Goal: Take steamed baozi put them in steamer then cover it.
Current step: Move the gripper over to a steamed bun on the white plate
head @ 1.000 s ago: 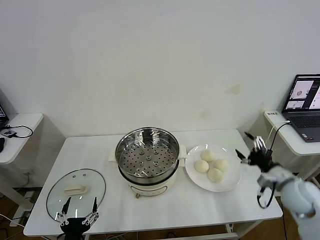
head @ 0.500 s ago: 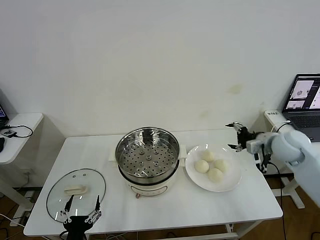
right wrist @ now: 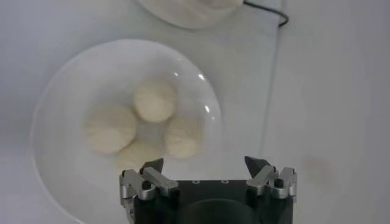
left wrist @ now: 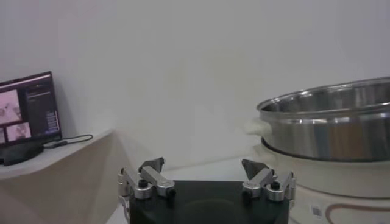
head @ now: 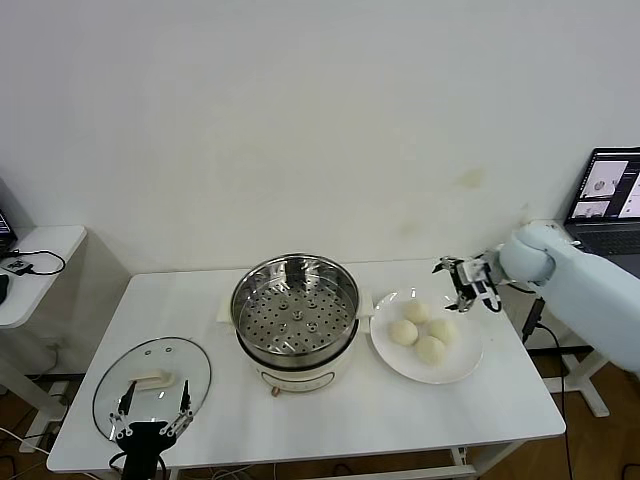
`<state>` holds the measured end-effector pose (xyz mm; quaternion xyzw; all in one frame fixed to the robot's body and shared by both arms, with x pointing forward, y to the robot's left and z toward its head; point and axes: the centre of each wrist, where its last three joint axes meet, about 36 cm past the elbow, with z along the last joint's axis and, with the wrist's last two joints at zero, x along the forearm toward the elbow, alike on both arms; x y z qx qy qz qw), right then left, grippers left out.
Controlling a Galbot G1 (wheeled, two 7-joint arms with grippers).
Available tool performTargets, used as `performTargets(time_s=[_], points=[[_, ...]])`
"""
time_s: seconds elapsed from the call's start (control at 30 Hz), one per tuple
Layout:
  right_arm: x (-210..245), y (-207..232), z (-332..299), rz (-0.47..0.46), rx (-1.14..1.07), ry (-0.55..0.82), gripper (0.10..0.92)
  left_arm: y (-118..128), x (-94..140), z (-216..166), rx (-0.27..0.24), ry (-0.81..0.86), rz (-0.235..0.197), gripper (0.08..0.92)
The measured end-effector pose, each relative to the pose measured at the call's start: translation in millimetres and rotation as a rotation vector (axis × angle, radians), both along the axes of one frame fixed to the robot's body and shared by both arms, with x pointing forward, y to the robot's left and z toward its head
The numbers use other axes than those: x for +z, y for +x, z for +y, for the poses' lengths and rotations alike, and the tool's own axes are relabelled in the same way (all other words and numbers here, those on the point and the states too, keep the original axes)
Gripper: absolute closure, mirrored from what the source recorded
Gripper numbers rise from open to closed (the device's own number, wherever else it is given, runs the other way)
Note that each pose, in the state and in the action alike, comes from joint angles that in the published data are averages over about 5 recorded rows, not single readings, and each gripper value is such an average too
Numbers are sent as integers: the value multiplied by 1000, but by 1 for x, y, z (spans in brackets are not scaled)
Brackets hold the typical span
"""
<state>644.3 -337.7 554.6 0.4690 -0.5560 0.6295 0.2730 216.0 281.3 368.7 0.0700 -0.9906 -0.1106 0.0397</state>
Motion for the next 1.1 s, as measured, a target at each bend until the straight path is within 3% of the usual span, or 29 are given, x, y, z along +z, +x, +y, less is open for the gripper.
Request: performTargets(time_s=[0.7, 1.1], points=[[-61, 24, 21, 93, -96, -25, 200, 3, -1, 9, 23, 1, -5, 177], [-84, 37, 28, 91, -126, -21, 200, -1, -2, 15, 30, 12, -8, 177]])
